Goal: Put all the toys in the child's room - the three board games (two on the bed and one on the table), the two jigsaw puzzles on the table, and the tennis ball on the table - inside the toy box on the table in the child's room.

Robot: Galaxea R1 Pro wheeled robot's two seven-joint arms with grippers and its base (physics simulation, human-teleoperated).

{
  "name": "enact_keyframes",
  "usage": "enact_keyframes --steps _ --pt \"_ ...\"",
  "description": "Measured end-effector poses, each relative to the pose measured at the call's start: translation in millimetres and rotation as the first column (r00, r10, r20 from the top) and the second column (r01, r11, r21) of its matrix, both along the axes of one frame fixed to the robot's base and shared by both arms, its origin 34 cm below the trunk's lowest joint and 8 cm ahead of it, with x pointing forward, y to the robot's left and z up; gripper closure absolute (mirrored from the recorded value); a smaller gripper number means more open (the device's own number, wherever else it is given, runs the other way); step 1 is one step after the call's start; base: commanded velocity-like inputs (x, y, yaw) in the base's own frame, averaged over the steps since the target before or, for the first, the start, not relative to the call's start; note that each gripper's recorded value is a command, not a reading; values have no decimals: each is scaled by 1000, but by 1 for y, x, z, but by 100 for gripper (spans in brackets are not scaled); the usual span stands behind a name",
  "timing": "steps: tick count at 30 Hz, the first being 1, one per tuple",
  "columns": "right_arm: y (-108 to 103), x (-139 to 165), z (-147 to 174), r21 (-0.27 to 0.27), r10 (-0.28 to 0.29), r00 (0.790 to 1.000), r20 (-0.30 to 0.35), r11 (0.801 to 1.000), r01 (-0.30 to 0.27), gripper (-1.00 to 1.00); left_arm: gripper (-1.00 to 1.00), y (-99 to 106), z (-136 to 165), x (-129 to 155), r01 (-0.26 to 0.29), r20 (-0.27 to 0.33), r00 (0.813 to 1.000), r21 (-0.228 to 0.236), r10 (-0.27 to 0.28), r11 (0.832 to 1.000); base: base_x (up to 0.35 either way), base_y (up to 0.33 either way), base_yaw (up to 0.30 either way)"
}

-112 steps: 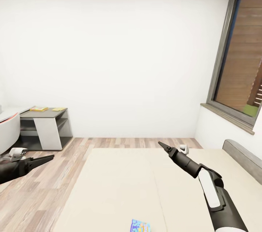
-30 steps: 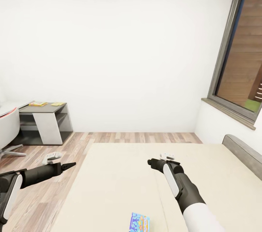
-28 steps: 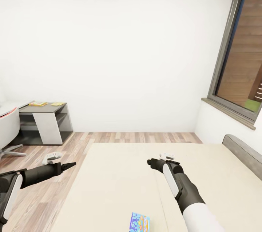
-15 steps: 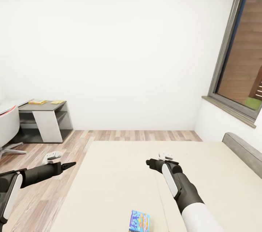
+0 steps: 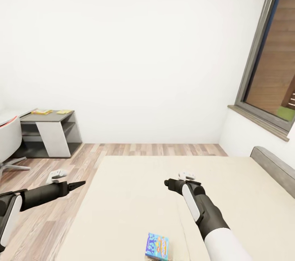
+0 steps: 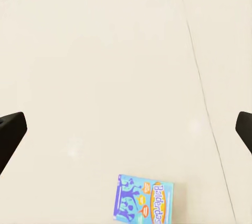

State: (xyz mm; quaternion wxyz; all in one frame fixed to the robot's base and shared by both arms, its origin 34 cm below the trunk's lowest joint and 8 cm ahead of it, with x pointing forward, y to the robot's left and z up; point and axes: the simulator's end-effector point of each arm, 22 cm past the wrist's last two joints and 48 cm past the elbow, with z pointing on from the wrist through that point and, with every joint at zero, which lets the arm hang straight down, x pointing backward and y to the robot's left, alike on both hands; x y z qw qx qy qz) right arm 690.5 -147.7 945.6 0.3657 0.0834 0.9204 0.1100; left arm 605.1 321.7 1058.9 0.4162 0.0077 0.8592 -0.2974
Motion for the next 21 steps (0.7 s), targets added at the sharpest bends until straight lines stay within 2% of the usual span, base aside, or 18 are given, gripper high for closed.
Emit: enact_keyframes --steps 4,10,14,21 --pt "0 0 -4 0 0 1000 -7 1000 0 -100 -100 -9 11 -8 75 13 997 -59 -74 995 0 0 0" --pt "1 -1 -9 1 1 1000 -17 1000 -1 -100 -100 -16 21 -17 142 28 990 -106 -140 984 0 0 0" --pt "1 -2 -13 1 1 1000 -23 1000 -1 -100 -100 -18 23 -20 167 33 986 -125 -164 978 0 0 0" --pt "1 -3 -20 2 2 999 -36 1000 -2 -100 -100 -15 36 -25 195 69 980 -185 -185 963 0 0 0"
